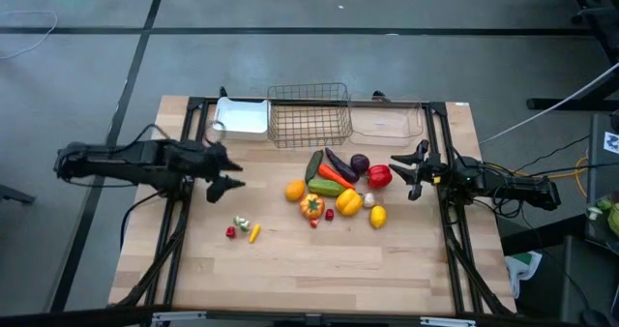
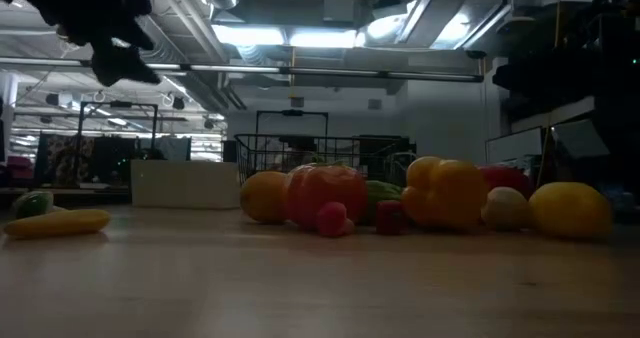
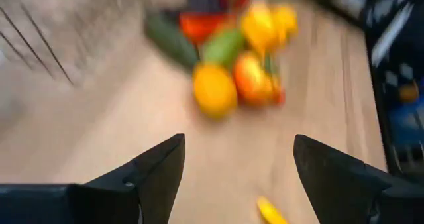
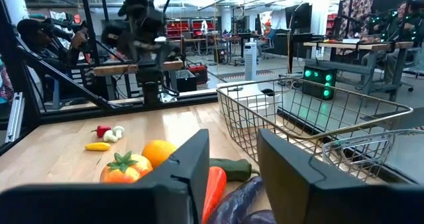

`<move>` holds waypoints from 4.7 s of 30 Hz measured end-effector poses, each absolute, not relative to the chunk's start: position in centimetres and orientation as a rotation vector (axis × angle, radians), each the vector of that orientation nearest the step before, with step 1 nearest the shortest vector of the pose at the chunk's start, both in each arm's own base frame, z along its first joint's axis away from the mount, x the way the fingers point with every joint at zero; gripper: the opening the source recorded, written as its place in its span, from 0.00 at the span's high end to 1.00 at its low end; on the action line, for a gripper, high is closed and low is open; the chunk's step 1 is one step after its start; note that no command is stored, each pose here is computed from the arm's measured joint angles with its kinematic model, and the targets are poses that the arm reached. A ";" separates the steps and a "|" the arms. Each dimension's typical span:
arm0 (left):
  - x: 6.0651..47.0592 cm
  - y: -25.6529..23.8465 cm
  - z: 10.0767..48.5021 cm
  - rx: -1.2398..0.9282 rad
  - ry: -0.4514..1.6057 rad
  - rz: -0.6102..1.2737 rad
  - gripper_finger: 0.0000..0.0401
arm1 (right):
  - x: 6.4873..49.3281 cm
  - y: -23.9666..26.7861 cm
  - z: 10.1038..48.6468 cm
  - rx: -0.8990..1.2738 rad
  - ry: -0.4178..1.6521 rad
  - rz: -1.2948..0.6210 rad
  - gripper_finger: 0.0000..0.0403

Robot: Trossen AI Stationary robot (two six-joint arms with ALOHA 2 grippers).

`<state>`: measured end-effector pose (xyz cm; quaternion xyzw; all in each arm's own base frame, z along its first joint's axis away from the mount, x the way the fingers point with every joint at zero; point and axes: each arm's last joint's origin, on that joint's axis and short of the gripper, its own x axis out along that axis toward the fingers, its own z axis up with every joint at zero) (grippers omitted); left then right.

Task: Sort produce into baskets
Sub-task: Put the left green mushroom into the white bin

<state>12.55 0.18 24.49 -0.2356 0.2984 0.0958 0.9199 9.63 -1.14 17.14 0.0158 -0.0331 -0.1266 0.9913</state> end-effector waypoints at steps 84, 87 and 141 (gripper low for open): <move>19.8 -4.5 14.0 -0.876 1.445 0.469 0.74 | 9.6 -1.1 17.1 0.025 -0.061 -0.256 0.66; 20.2 -4.0 14.4 -0.891 1.432 0.466 0.73 | 9.6 -1.1 17.1 0.025 -0.061 -0.256 0.66; 17.8 23.9 22.2 -0.518 1.113 0.938 0.73 | 9.6 -1.1 17.1 0.025 -0.060 -0.256 0.66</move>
